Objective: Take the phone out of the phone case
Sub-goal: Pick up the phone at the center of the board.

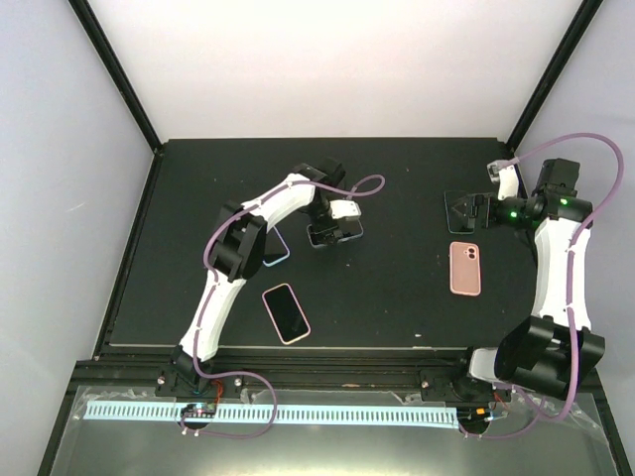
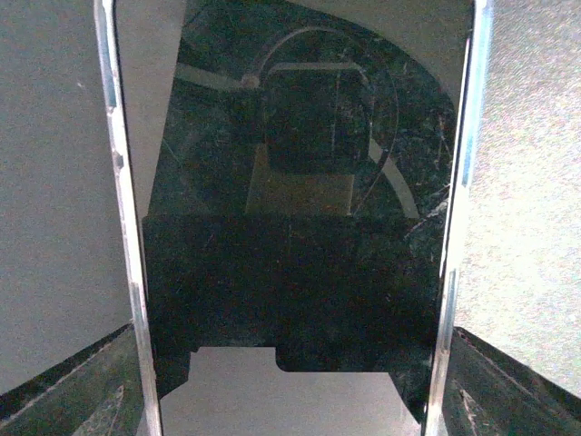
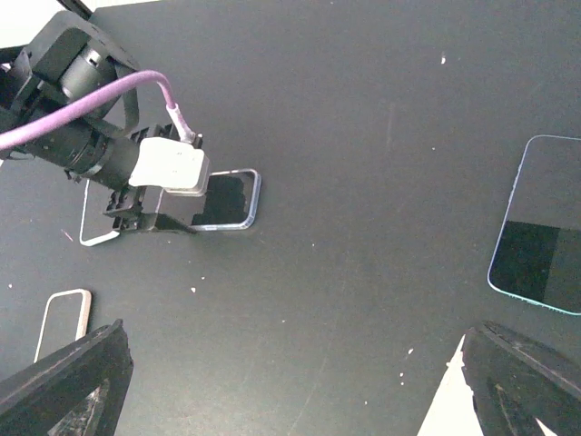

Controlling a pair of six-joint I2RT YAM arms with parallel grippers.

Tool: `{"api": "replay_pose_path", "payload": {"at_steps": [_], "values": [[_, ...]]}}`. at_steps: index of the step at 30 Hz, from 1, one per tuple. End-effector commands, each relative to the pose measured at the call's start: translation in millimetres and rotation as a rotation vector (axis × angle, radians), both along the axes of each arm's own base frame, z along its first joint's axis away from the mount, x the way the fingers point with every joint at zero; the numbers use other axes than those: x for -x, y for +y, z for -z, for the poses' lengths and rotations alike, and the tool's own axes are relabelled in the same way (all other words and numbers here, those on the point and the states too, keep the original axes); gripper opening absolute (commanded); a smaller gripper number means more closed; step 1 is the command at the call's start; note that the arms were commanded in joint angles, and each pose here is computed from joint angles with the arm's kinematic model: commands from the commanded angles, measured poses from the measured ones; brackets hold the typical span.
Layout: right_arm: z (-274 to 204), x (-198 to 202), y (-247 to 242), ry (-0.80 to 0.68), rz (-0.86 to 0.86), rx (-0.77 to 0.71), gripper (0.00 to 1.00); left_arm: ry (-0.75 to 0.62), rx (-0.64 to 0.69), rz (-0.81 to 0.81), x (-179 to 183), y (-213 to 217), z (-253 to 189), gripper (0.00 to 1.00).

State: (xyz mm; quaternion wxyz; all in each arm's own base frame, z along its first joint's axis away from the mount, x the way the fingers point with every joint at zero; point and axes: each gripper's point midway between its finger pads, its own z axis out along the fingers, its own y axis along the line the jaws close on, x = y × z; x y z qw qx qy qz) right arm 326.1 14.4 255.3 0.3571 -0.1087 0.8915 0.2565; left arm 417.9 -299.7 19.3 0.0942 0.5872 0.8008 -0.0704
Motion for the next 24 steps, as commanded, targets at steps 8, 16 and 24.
{"api": "replay_pose_path", "payload": {"at_steps": [8, 16, 24], "values": [[-43, -17, 8, -0.164, 0.068, -0.037, 1.00, 0.099, 0.084, -0.072, 22, -5, -6, 0.59], [-50, -33, 17, -0.185, 0.122, -0.118, 1.00, 0.032, 0.212, -0.209, 27, -2, -46, 0.47], [-23, -55, 52, -0.050, 0.108, -0.229, 1.00, -0.037, 0.371, -0.298, 33, -6, -98, 0.43]]}}
